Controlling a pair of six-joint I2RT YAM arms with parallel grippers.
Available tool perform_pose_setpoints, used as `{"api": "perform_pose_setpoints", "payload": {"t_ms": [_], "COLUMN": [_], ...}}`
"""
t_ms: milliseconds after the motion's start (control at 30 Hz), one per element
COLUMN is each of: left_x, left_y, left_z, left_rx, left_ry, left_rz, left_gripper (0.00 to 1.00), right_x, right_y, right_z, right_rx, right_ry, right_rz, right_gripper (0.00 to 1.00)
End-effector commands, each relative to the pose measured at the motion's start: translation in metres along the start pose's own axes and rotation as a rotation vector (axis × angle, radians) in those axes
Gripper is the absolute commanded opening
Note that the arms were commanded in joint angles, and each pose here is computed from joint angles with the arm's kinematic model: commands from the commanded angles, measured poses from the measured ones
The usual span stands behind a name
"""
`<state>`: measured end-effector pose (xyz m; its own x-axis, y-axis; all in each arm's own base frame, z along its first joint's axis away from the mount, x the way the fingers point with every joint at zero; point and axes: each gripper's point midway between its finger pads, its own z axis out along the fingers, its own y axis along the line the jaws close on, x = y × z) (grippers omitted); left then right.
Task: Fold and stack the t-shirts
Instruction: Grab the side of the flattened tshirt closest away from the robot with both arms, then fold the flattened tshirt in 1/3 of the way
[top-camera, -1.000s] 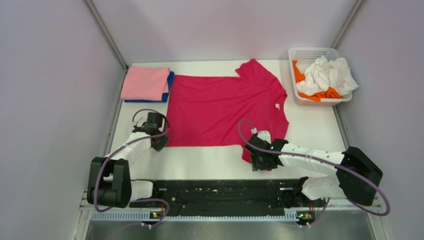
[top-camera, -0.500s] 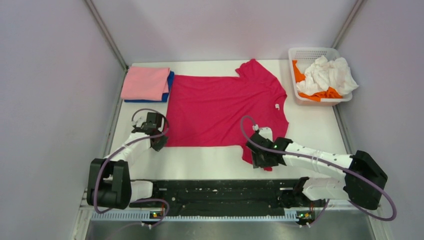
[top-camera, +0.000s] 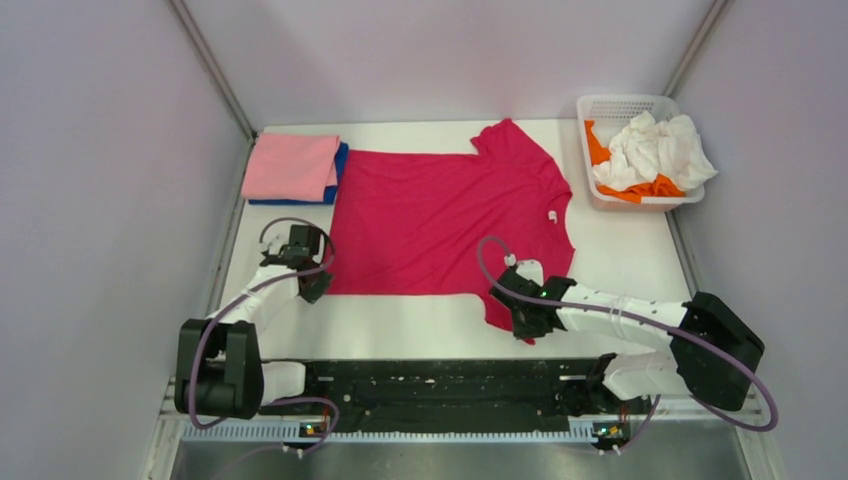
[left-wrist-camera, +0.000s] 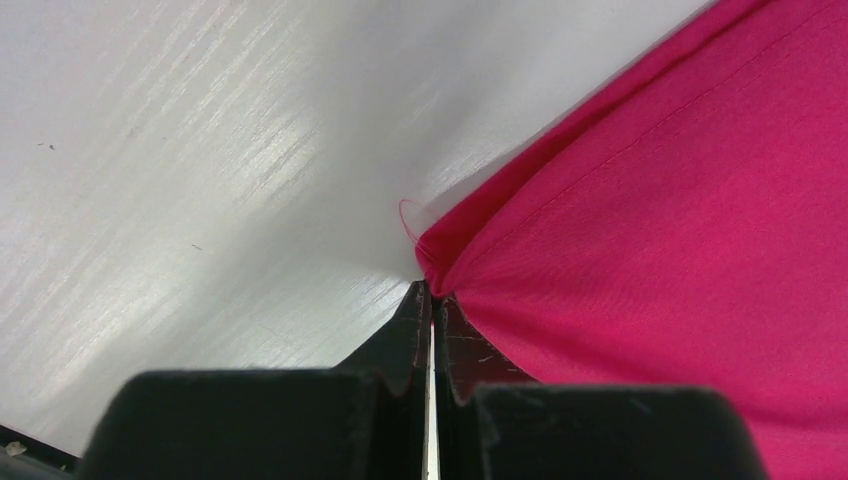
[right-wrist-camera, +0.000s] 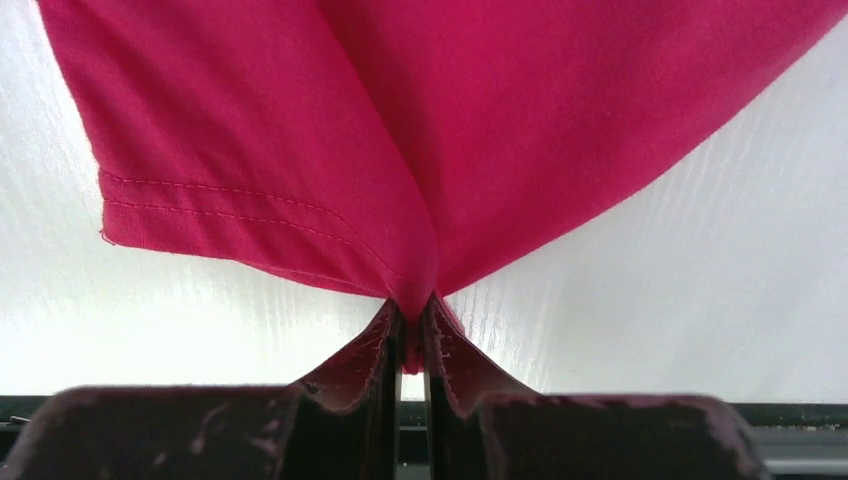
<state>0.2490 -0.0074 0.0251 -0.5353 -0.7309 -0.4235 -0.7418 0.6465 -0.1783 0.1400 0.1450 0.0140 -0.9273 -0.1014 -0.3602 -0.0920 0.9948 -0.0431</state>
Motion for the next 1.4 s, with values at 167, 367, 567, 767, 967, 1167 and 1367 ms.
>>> {"api": "perform_pose_setpoints", "payload": {"t_ms": [167, 367, 567, 767, 967, 1167, 1367], "left_x": [-0.004, -0.004, -0.008, -0.022, -0.044, -0.068, -0.085], "left_y": [0.006, -0.006, -0.026, -0.040, -0.058, -0.082, -0.096], "left_z": [-0.016, -0.027, -0.038, -0.043, -0.045, -0.042, -0.032], "left_rx": [0.032, 0.107, 0.173, 0.184, 0.163, 0.169, 0.144], "left_ry": [-0.027, -0.012, 0.011, -0.002, -0.008, -0.004, 0.002], "left_rz": [-0.019, -0.037, -0.047, -0.071, -0.080, -0.089, -0.088], "left_gripper": [0.00, 0.00, 0.00, 0.00, 0.00, 0.00, 0.00], "right_x": [0.026, 0.000, -0.037, -0.093, -0.142, -0.188, -0.218], "right_y": [-0.016, -0.010, -0.016, -0.027, -0.047, -0.061, -0.075], "right_z": [-0.015, -0.028, -0.047, -0.070, -0.077, -0.075, -0.057], "right_rx": [0.051, 0.033, 0.069, 0.083, 0.116, 0.170, 0.198], "right_ry": [0.076, -0.015, -0.076, -0.196, -0.268, -0.307, -0.279], "right_rz": [0.022, 0.012, -0.028, 0.003, 0.035, 0.027, 0.013], "right_gripper": [0.04, 0.00, 0.00, 0.00, 0.00, 0.00, 0.00]}}
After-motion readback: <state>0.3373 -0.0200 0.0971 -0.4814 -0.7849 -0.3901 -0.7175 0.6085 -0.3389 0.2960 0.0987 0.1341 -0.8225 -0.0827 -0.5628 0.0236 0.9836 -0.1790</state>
